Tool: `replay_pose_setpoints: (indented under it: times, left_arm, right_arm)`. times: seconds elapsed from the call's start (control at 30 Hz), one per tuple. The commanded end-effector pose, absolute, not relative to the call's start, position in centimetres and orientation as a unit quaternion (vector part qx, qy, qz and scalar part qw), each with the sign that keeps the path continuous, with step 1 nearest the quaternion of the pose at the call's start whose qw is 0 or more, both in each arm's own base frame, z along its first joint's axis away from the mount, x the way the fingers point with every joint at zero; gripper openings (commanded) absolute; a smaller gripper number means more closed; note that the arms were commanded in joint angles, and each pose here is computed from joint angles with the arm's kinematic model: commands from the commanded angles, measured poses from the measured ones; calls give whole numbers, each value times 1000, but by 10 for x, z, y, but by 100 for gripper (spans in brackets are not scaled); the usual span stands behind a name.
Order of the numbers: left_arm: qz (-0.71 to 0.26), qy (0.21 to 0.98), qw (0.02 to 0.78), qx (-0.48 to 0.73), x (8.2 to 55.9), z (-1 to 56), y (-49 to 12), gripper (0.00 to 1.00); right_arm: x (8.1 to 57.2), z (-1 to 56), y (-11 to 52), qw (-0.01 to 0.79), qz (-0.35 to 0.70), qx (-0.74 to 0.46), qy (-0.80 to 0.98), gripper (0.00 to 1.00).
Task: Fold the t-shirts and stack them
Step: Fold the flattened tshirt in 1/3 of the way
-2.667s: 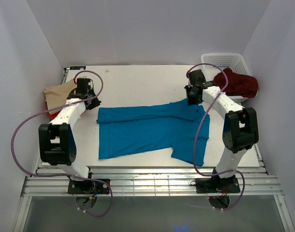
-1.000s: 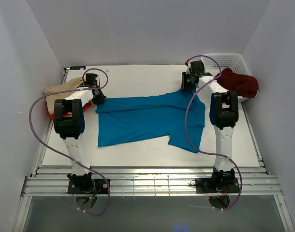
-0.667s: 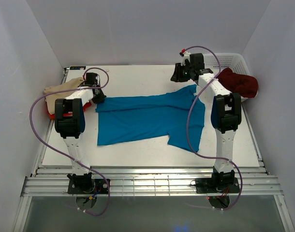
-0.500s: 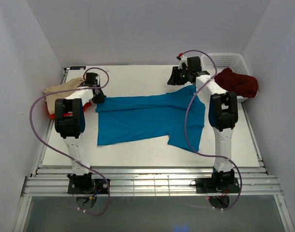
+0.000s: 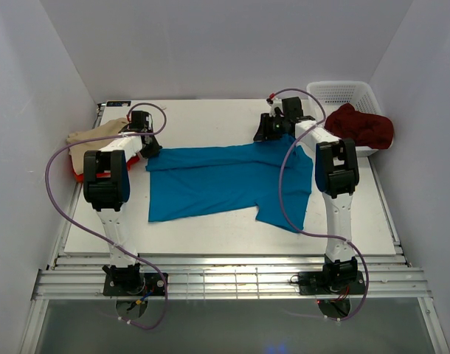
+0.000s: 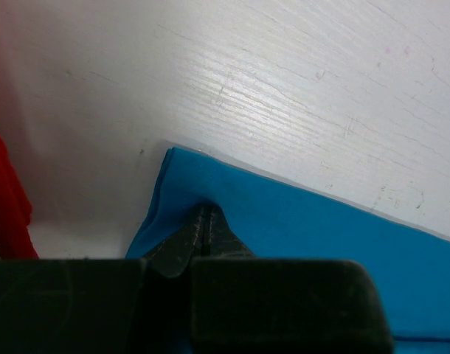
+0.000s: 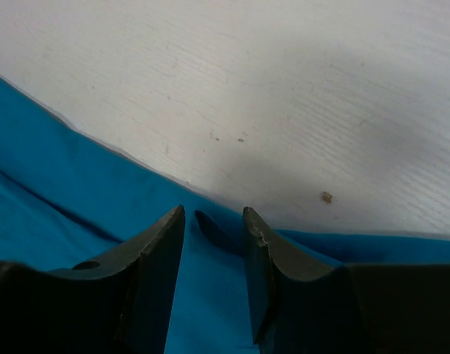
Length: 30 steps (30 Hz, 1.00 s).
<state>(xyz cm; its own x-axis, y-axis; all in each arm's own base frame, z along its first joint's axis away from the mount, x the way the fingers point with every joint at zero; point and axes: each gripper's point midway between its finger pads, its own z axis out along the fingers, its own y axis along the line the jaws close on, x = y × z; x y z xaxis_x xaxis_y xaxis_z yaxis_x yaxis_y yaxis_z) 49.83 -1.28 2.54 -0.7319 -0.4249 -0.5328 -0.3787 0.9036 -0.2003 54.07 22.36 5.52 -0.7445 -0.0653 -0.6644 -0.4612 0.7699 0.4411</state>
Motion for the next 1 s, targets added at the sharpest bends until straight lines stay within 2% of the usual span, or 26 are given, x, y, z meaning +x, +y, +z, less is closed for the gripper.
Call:
replay_pose_setpoints:
  times: [0.0,0.23,0.3,0.33,0.37,0.47,0.7,0.97]
  left_arm:
    - [-34,928,304,-211,496,39,-10,4]
    - [-31,928,305,-213,495,40,-9,5]
    - [-31,928,305,-213,495,40,-9,4]
    - [-31,928,304,-212,494,38,-9,5]
    - [-30,929,302,-212,493,38,-9,5]
    - [-33,929,300,-213,492,36,-10,4]
    - [-35,929,300,-214,491,38,-11,4]
    - [-38,928,303,-213,492,40,-12,4]
  right_arm:
    - [530,57,234,319,320,-159,878,43]
    - [511,45,238,297,320,-168,884,43]
    - [509,48,237,302,316,-171,883,35]
    - [505,47,238,302,312,-175,884,24]
    - [505,46,235,305,301,-175,886,19]
    - [499,56,233,316,286,-184,886,10]
    - [473,98,235,356,264,-210,872,9]
    - [461,114,230,375,244,-217,867,11]
